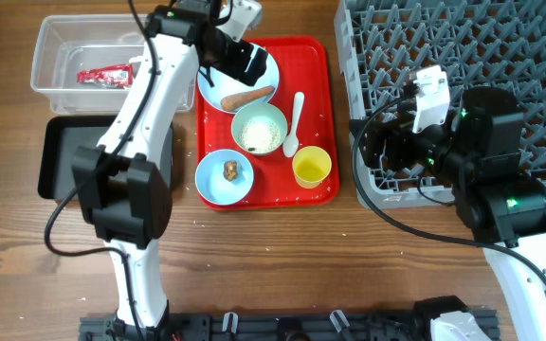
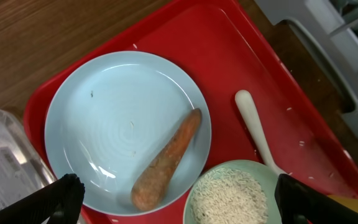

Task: Sort waste into correct bins and load items into the dishwasher rack
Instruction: 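Grasp the carrot on the plate and place it on the black tray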

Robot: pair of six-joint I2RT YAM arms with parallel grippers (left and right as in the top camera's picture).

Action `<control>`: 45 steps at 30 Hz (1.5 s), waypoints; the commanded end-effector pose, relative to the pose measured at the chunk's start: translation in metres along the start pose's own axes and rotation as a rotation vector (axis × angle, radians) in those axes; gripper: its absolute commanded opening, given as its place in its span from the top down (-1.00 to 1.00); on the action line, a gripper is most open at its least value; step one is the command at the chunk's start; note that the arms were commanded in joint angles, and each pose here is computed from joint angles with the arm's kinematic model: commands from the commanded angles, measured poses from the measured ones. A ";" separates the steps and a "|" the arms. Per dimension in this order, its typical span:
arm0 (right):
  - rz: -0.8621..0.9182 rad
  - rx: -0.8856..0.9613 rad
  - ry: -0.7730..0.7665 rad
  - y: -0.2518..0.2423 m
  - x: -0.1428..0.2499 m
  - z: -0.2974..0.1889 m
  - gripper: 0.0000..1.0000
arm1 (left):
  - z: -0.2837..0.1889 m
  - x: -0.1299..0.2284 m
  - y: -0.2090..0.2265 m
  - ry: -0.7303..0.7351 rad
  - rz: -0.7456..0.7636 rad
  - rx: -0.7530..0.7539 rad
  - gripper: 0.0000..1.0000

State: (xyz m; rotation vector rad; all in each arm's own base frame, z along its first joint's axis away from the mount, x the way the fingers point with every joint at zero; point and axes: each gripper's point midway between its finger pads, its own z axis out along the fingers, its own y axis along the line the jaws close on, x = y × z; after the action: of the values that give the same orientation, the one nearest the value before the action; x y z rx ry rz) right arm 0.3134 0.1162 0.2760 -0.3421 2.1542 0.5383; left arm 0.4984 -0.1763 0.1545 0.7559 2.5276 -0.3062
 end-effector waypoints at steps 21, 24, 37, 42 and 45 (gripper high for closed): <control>0.014 -0.018 0.021 0.004 0.001 -0.002 -0.99 | 0.127 0.079 0.038 0.265 0.042 -0.082 -0.14; 0.012 -0.017 0.021 0.004 0.001 -0.002 -0.99 | 0.128 0.076 0.039 0.252 -0.051 -0.096 0.33; 0.015 -0.019 0.006 0.005 -0.002 -0.002 -1.00 | 0.038 -0.011 0.040 -0.026 -0.335 -0.159 0.92; 0.046 -0.019 -0.005 0.005 -0.005 -0.002 -0.99 | -0.082 -0.052 0.027 -0.233 -0.544 -0.171 0.92; 0.089 -0.019 -0.006 0.005 -0.006 -0.002 -0.99 | -0.147 -0.009 0.037 -0.214 -0.859 -0.316 0.92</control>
State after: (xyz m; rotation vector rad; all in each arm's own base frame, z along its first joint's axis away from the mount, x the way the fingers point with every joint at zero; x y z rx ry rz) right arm 0.3120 0.1160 0.2740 -0.2965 2.1761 0.5627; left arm 0.5023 -0.1430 0.2130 -0.0216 2.5875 -0.2518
